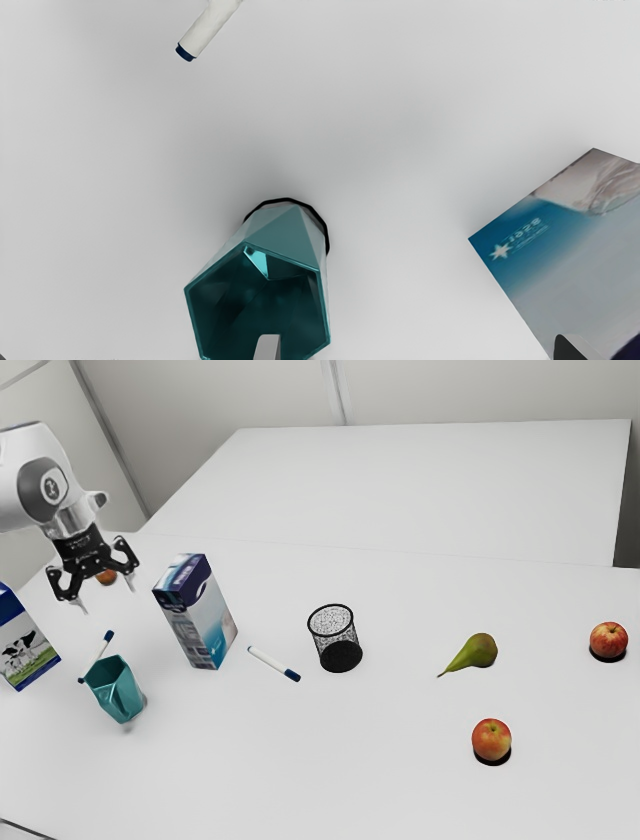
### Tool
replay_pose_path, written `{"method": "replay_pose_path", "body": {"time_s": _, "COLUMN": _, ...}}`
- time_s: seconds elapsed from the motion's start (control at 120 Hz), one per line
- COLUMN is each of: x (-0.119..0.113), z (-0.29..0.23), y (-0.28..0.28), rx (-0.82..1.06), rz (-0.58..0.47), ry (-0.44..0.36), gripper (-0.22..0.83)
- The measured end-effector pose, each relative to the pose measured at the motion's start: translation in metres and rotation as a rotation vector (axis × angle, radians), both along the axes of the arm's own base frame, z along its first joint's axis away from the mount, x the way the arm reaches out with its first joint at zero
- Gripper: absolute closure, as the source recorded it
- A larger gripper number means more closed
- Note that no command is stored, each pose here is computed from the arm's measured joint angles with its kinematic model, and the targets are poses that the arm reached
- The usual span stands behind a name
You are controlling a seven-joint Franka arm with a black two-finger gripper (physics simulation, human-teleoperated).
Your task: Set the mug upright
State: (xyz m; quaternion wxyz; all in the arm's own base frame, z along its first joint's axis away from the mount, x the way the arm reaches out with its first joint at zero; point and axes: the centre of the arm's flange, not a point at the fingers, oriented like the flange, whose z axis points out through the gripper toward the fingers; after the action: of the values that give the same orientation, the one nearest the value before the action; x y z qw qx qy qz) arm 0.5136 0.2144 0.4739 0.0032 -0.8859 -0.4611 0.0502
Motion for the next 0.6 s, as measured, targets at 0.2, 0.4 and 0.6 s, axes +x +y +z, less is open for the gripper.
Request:
{"method": "replay_pose_path", "body": {"time_s": 0.2, "x": 0.000, "z": 0.065, "y": -0.002, "rx": 0.036, "rz": -0.051, "ry": -0.032, "gripper": 0.00}}
{"method": "replay_pose_path", "body": {"time_s": 0.4, "x": -0.002, "z": 0.089, "y": -0.011, "rx": 0.049, "rz": -0.174, "ry": -0.020, "gripper": 0.00}}
{"method": "replay_pose_path", "body": {"time_s": 0.6, "x": 0.011, "z": 0.089, "y": -0.040, "rx": 0.073, "rz": -0.401, "ry": -0.019, "gripper": 0.00}}
